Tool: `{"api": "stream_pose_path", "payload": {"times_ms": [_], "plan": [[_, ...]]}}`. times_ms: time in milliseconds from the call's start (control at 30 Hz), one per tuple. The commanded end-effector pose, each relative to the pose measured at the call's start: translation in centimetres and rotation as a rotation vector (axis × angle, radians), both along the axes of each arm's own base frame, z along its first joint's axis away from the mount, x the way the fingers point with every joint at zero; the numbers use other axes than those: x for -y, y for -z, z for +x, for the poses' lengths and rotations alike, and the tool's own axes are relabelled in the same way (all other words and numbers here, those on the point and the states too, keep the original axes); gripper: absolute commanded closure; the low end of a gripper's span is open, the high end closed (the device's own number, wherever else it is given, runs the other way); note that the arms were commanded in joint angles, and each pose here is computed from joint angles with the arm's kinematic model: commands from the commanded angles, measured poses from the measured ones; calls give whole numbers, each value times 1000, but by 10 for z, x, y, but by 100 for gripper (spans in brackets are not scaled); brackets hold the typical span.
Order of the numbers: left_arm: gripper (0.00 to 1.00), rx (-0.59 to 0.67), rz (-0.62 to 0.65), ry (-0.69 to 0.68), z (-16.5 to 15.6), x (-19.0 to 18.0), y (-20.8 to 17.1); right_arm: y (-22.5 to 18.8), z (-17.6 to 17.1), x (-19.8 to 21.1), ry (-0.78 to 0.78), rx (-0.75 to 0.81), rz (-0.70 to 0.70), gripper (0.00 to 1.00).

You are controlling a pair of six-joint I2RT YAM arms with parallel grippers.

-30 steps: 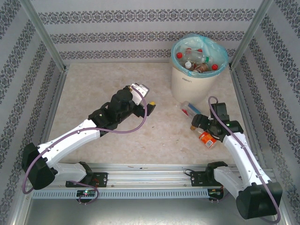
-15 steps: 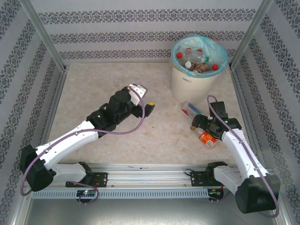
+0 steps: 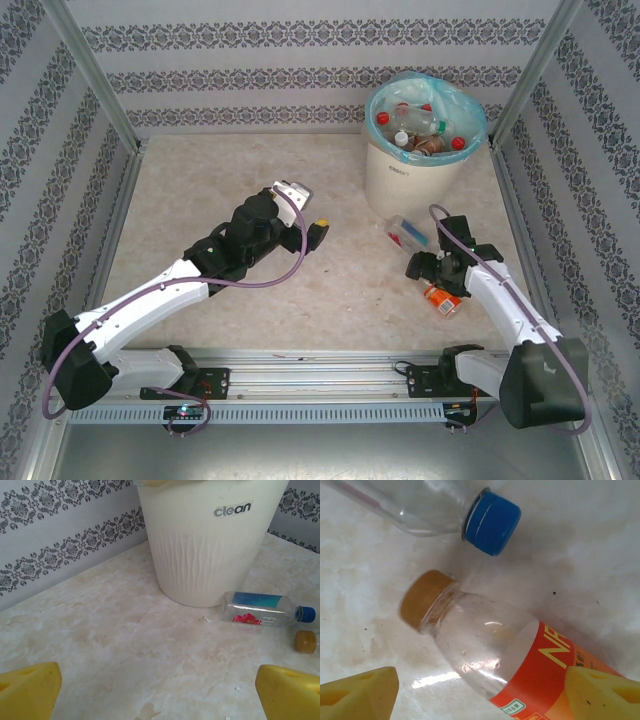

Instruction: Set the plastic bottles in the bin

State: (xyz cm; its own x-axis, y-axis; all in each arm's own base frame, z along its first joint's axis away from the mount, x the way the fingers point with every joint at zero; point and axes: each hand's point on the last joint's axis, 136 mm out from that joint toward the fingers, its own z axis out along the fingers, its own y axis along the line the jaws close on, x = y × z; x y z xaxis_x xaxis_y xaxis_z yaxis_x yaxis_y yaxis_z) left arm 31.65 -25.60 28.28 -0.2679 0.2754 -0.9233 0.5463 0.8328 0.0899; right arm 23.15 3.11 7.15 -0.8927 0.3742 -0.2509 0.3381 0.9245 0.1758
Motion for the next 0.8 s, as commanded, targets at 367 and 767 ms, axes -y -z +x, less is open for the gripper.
{"api": "stream_pose_path", "payload": {"times_ms": [367, 767], "plan": [[0, 1, -36, 6, -8, 0, -5, 39, -10, -59, -215, -206, 6, 18], [0, 7, -35, -7, -11, -6, -9, 23, 6, -95, -261, -132, 101, 43]]}}
